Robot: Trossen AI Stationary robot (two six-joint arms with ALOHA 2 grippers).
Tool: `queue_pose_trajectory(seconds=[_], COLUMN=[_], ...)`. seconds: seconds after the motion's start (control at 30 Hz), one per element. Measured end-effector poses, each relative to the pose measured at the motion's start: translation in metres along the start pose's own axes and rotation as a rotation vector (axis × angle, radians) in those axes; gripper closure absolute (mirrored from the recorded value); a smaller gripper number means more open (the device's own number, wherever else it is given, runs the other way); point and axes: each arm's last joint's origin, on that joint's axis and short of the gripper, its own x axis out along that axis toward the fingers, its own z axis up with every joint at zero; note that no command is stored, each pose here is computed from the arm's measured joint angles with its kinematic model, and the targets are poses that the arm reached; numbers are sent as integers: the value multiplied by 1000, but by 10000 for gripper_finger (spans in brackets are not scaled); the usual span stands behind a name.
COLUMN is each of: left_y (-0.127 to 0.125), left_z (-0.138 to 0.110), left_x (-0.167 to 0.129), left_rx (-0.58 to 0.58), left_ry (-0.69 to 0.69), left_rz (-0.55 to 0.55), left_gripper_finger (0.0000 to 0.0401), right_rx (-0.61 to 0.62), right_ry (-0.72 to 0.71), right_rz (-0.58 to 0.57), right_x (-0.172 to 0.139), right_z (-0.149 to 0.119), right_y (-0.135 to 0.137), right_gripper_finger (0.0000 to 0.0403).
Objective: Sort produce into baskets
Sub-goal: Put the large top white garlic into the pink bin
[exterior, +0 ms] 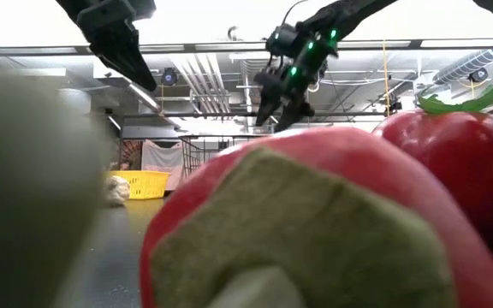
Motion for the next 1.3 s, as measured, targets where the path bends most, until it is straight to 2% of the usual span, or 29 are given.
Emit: queue_pose_trajectory(seconds=[0.27, 0.53, 0.7, 0.87, 1.13, 1.3], left_y=[-3, -10, -17, -23, -30, -30], left_z=[-1, -3, -8, -11, -18, -21], left_x=[0, -2, 2, 13, 36, 54], left_rx=[-34, -52, -9, 14, 98, 155], left_ry=[28, 67, 114, 169, 267, 329], left_rz=[-94, -198, -213, -196, -127, -99], left_gripper_finger=[282, 280, 262, 217, 127, 106], right_rx=[-145, -282, -299, -307, -309, -309], right_ry=[-79, -143, -176, -210, -231, -225], right_rz=[95, 126, 181, 233, 234, 232], right_x=[-72, -124, -137, -140, -124, -118], right_z=[-10, -56, -87, -108, -123, -127], right_y=[51, 97, 112, 118, 118, 118], right_gripper_finger=[67, 67, 67, 67, 67, 67])
